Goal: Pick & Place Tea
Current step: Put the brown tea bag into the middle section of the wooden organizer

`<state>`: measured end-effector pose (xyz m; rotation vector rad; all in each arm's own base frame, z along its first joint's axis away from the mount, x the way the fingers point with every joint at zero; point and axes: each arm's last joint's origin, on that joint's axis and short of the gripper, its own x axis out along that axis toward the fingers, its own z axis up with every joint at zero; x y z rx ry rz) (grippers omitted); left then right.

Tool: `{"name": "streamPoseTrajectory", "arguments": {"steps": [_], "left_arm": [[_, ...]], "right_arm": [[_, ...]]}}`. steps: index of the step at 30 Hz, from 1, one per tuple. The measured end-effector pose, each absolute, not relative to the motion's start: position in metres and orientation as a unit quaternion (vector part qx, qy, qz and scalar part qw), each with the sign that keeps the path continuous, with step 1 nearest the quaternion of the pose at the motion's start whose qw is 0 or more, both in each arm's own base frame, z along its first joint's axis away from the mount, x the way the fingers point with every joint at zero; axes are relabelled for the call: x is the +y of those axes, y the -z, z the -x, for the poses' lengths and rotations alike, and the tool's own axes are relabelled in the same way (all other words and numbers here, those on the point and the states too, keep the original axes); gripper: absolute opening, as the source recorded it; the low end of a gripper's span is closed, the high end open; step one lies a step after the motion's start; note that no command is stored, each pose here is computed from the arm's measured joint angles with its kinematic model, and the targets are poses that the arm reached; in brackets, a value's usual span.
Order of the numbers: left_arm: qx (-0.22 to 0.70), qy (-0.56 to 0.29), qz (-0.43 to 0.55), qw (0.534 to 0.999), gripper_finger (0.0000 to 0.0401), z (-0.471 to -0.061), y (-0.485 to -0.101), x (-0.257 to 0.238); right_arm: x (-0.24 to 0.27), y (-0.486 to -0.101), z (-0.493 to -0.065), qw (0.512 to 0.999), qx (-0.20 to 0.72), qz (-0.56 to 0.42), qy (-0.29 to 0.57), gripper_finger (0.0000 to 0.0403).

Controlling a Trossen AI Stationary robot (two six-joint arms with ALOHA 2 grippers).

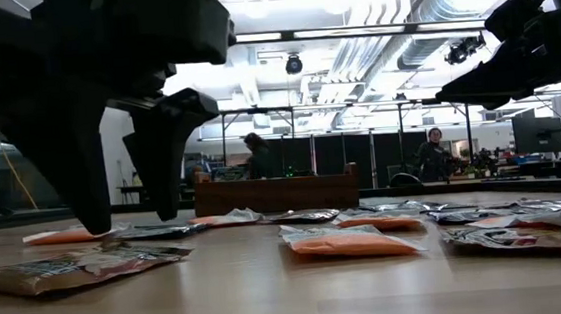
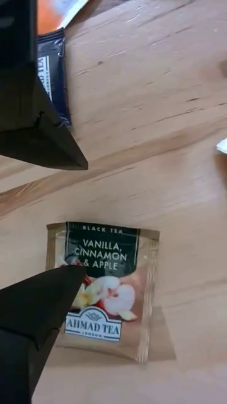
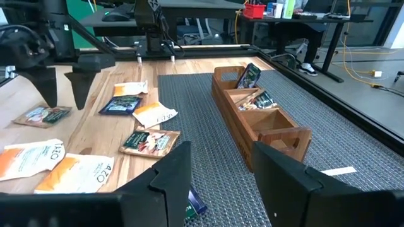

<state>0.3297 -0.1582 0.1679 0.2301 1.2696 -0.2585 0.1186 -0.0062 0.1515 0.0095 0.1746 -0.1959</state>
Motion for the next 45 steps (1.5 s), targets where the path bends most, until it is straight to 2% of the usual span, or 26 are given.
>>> {"name": "streamPoseTrajectory", "arguments": {"steps": [10,26,34,45], "left_arm": [[0.606,0.135,-0.098,0.777,0.0254,-0.33,-0.158,-0.16],[0.582,0.115,-0.094,0.8,0.0251,-0.342,-0.142,-0.164],[0.573,0.117,-0.071,0.808,0.0188,-0.334,-0.123,-0.161],[0.576,0.108,-0.05,0.809,0.0098,-0.331,-0.118,-0.159]], "right_arm": [[-0.006,-0.151,-0.119,0.991,0.087,-0.005,0.098,0.0158],[-0.006,-0.152,-0.119,0.991,0.087,-0.005,0.098,0.0158],[-0.006,-0.151,-0.119,0.991,0.088,-0.005,0.098,0.0162],[-0.006,-0.151,-0.119,0.991,0.088,-0.005,0.098,0.016]]}}
